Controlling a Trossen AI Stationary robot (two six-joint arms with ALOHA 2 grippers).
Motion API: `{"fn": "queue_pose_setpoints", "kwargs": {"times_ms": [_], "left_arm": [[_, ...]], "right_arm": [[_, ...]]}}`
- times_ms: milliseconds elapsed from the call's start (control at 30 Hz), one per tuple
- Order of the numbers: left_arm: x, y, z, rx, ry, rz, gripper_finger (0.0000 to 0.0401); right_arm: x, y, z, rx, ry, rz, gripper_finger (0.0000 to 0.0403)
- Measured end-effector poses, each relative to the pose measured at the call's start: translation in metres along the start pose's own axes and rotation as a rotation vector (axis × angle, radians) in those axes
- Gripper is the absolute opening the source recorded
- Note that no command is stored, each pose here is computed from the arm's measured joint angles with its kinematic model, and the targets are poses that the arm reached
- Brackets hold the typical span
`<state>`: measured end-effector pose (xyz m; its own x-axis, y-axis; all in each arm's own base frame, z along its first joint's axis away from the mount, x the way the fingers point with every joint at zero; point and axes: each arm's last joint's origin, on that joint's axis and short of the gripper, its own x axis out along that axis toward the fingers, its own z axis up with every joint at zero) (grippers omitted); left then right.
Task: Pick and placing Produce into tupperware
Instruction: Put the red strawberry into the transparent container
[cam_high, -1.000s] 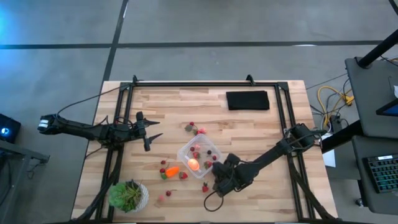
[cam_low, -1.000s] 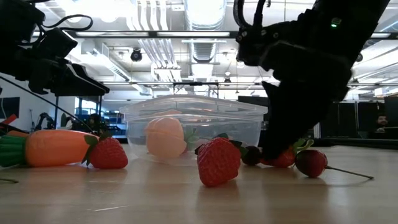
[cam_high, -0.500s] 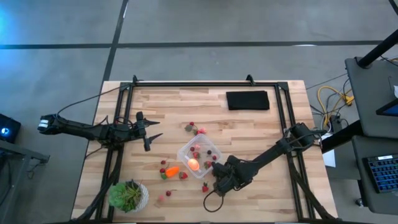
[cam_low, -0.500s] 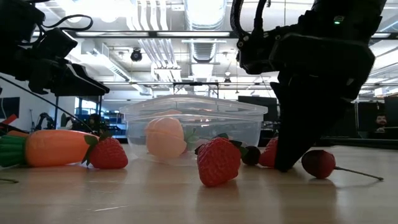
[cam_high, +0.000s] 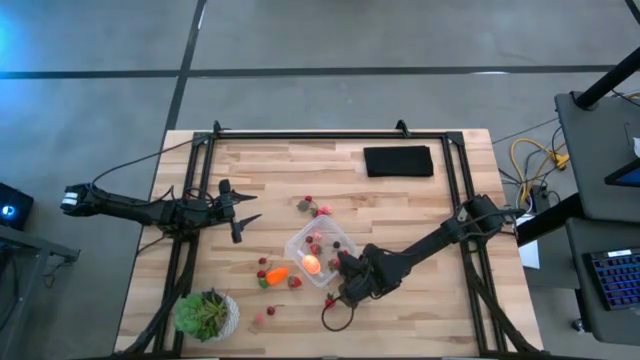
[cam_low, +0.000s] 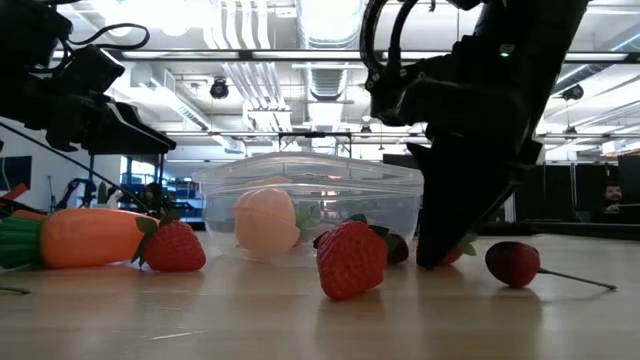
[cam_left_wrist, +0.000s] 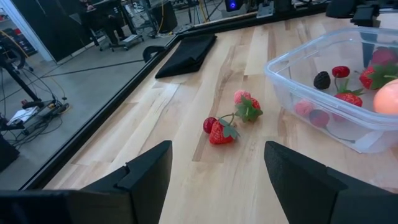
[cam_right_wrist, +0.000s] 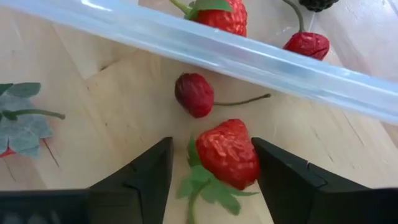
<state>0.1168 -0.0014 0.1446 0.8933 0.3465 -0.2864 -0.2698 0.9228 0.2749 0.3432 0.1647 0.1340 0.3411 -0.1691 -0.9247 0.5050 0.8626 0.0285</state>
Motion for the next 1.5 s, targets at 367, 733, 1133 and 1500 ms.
{"fn": "queue_pose_setpoints", "kwargs": {"times_ms": [367, 733, 1133, 1500], "left_arm": [[0.000, 0.000, 0.000, 0.000, 0.000, 0.000, 0.0242], [0.000, 0.000, 0.000, 0.000, 0.000, 0.000, 0.0242], [0.000, 0.000, 0.000, 0.000, 0.000, 0.000, 0.0242], [0.000, 0.000, 0.000, 0.001, 0.002, -0.001, 0.0242]], "right_arm": [[0.000, 0.000, 0.000, 0.000, 0.002, 0.002, 0.0141], [-0.011, 0.006, 0.007, 0.040, -0.027, 0.019, 0.0151], [-0.076, 0.021, 0.007, -0.055, -0.091, 0.034, 0.0148], [-0.093, -0.001, 0.057, -0.025, -0.274, -0.012, 0.0147]]}}
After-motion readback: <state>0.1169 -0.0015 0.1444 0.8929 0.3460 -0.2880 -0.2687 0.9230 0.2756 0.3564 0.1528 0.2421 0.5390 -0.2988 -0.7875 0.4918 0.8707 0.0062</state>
